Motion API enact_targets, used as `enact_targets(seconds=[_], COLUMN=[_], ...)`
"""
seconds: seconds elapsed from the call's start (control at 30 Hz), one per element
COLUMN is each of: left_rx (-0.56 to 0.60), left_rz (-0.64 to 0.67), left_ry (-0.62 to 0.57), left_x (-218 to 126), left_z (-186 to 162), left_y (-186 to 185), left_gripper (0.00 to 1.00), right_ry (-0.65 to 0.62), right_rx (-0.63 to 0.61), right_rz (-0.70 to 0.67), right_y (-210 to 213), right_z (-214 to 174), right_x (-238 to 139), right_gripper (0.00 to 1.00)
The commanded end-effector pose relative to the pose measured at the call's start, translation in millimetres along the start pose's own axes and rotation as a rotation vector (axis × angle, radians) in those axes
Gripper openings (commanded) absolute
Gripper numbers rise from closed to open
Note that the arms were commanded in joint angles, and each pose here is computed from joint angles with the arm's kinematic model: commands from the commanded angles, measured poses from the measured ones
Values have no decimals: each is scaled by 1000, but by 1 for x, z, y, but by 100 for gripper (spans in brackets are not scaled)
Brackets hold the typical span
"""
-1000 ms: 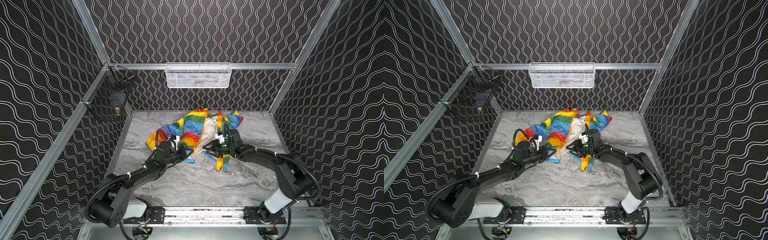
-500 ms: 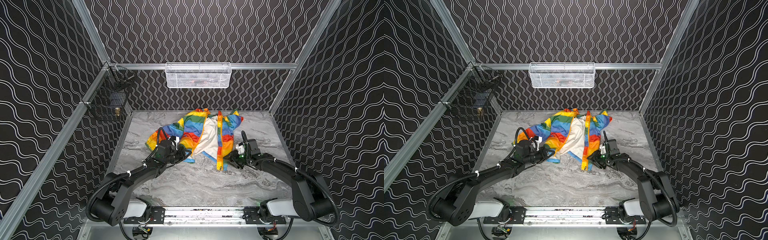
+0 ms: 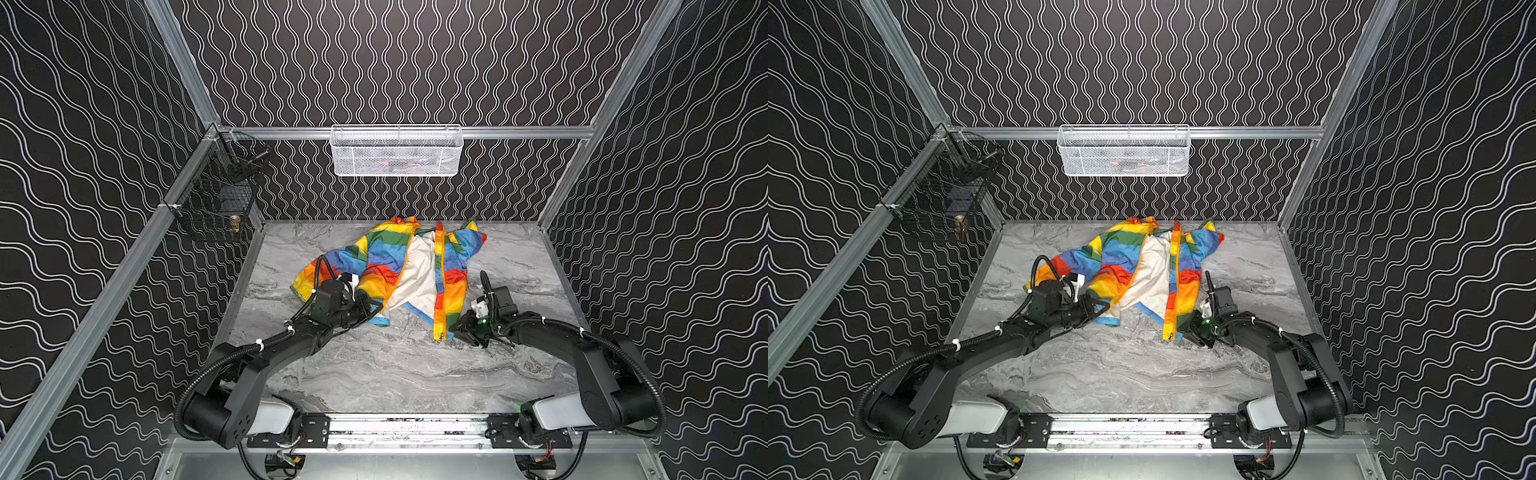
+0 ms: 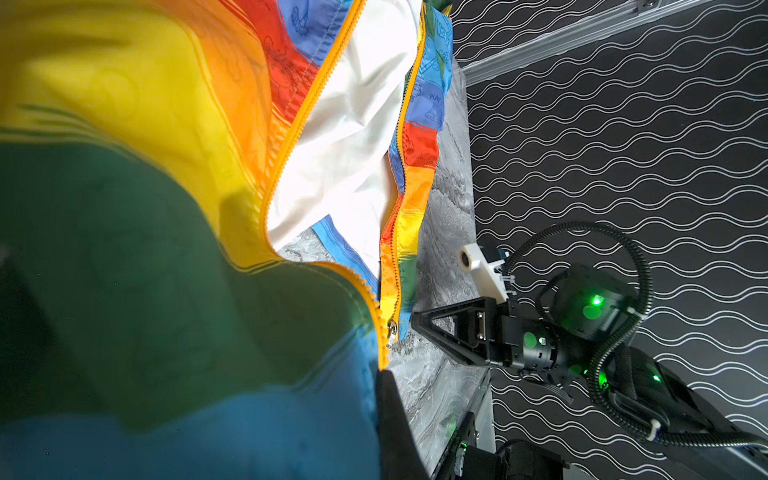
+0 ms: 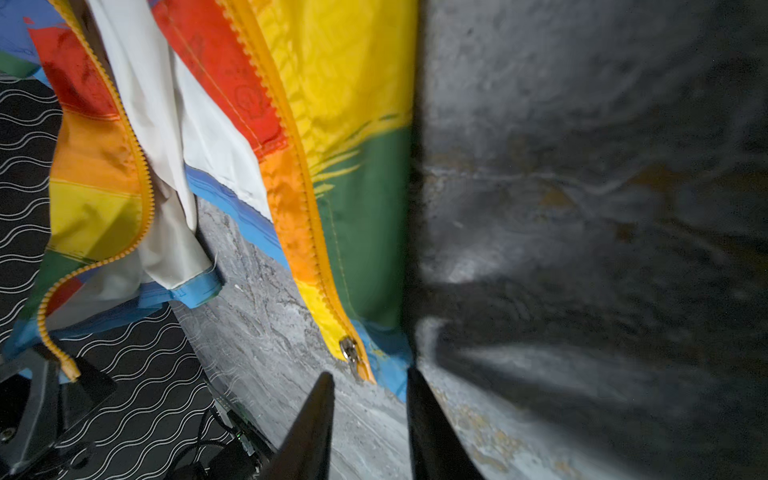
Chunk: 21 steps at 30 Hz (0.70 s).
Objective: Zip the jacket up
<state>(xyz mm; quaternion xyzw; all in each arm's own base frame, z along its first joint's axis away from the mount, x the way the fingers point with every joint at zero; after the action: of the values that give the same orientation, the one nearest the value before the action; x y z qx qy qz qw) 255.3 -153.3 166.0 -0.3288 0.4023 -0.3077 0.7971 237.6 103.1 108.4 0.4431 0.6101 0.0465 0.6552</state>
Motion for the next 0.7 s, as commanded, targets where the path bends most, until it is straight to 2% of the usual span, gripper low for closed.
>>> enact_targets(seconds=[0.0,0.23,0.67], left_rx=[23,14,-7], left_rz=[-23,-24,-17], left_ry=[-7,-11,-11], left_x=[0,1,3], left_z=[3,3,1], left_y=[-3,-2,3], left_gripper=[0,0,0], right_ry=[-2,-8,23], right_rx=[-17,-23,-9], right_rz=[4,-13,97], right_y=[-1,-4,4], right_z=[1,3,10], right_x=[3,6,20], right_gripper=[34,42,36])
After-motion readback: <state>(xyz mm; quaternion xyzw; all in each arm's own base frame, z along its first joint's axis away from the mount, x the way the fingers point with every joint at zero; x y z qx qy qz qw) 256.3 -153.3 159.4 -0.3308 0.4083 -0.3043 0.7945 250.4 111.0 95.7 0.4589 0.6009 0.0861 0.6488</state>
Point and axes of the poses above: each gripper's point midway between its finger pads, its own x axis out along the fingers, its own y axis along the line the jaws close on, z = x × y, the point moved 10 cm from there along -x, back along the fingers, and after that the axes turned 10 degrees about x, right-handed, at the moved point
